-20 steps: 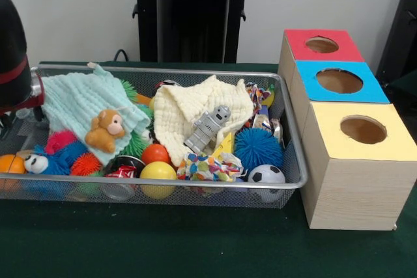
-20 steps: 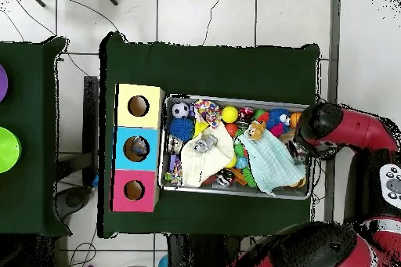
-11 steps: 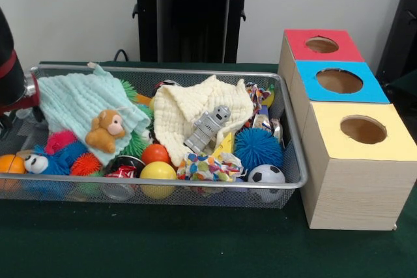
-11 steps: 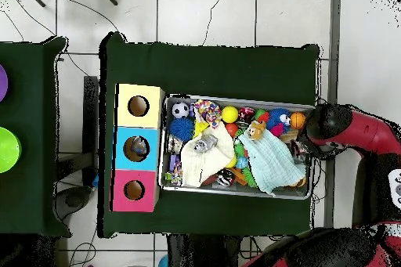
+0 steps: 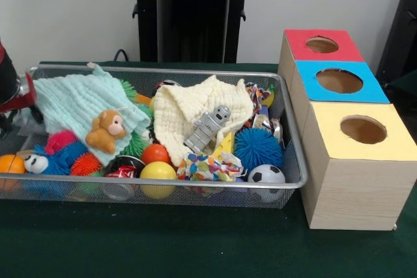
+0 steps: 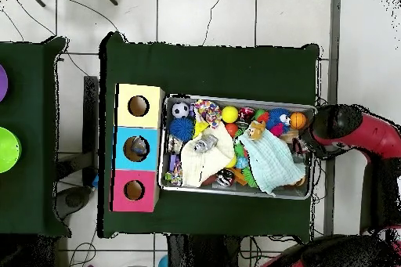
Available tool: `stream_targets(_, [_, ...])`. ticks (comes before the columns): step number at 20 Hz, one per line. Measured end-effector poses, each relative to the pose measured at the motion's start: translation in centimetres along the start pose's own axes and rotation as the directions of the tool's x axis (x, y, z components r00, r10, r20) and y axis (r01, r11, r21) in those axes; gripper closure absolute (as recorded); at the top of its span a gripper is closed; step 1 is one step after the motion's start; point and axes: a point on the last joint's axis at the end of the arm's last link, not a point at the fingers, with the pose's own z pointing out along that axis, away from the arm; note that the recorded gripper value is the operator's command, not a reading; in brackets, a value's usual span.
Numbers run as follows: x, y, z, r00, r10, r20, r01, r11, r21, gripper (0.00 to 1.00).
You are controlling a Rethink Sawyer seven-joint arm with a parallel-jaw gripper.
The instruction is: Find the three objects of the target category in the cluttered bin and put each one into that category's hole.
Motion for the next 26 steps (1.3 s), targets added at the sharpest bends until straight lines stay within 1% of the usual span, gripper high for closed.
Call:
stream_targets(2, [0.0,-0.2,-0.1,0.9998,0.007,0.018,-0.006,0.9999,-0.014,0.00])
stream_targets(4, [0.1,-0.6,-0.3,0.9987,0.019,0.048,-0.017,0.9991,-0.040,0.00])
stream_targets(7, [0.4,-1.0,-0.2,0.9942,0.041,0.099,-0.032,0.9953,-0.092,0.00])
stream_targets(11, [0.6,-1.3,1.2,0.9880,0.057,0.143,-0.038,0.9904,-0.133,0.00])
stream_targets(12, [0.6,-1.1,2.0,0.9860,0.059,0.156,-0.036,0.9885,-0.147,0.00])
stream_targets(13, [0.6,-1.1,2.0,0.9843,0.062,0.165,-0.036,0.9874,-0.154,0.00])
stream_targets(14, [0.5,-1.3,1.9,0.9817,0.064,0.179,-0.036,0.9872,-0.156,0.00])
stream_targets(17, [0.3,-1.5,1.8,0.9783,0.066,0.196,-0.035,0.9869,-0.158,0.00])
stream_targets(19, [0.2,-1.5,1.8,0.9780,0.063,0.199,-0.033,0.9877,-0.153,0.00])
stream_targets(22, [0.1,-1.4,1.8,0.9793,0.053,0.195,-0.026,0.9899,-0.139,0.00])
stream_targets(25, [-0.1,-1.2,1.8,0.9827,0.033,0.182,-0.012,0.9932,-0.116,0.00])
stream_targets(26, [-0.4,-0.9,1.8,0.9847,0.018,0.173,-0.001,0.9951,-0.099,0.00])
